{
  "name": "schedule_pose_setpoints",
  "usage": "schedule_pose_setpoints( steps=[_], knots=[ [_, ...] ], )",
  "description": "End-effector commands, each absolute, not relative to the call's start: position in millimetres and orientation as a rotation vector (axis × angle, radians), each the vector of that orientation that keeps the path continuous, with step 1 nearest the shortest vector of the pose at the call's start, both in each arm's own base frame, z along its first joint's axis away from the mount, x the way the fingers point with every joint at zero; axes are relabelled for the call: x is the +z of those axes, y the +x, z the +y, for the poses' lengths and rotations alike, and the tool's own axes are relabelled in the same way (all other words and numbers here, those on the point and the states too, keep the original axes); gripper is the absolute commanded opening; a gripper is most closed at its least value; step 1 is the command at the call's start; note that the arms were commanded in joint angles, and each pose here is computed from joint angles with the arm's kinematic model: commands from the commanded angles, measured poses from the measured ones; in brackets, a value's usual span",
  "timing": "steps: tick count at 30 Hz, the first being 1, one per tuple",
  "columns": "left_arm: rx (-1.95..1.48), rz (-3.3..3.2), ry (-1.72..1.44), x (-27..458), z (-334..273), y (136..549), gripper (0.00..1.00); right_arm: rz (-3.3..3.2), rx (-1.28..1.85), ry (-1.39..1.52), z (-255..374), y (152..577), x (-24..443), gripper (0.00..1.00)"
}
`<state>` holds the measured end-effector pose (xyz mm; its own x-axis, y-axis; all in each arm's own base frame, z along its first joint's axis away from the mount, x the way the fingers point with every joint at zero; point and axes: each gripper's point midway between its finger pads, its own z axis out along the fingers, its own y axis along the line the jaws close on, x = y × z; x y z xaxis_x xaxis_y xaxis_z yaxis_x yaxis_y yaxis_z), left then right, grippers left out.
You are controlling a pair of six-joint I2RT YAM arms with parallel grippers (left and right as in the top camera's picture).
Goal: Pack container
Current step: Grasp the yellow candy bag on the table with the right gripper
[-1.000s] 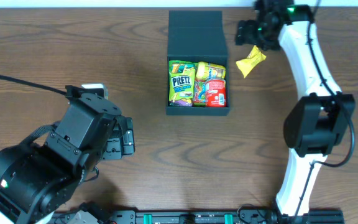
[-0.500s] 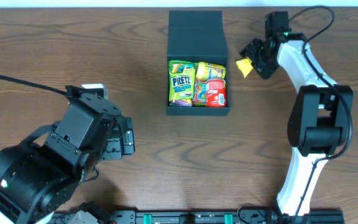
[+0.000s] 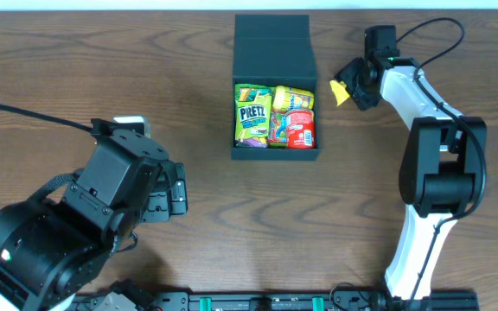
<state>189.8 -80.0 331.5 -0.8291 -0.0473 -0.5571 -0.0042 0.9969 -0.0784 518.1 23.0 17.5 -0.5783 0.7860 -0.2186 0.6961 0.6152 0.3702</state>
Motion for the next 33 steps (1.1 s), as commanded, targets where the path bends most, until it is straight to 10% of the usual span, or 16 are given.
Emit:
schedule_pose_setpoints(
  steps=[1,17,33],
  knots=[
    [-0.105,2.54,-0.024,334.2,-80.4,189.7,0.95,2.453,0.335,1.183,23.9,520.9,23.5,0.66],
    [-0.105,2.54,-0.024,334.2,-80.4,189.7,0.95,2.354,0.28,1.346,13.6,521.8,17.6,0.52],
    [-0.105,2.54,-0.024,334.2,-80.4,189.7,0.95,2.365,0.251,1.336,11.4,519.2,16.4,0.16]
  ],
)
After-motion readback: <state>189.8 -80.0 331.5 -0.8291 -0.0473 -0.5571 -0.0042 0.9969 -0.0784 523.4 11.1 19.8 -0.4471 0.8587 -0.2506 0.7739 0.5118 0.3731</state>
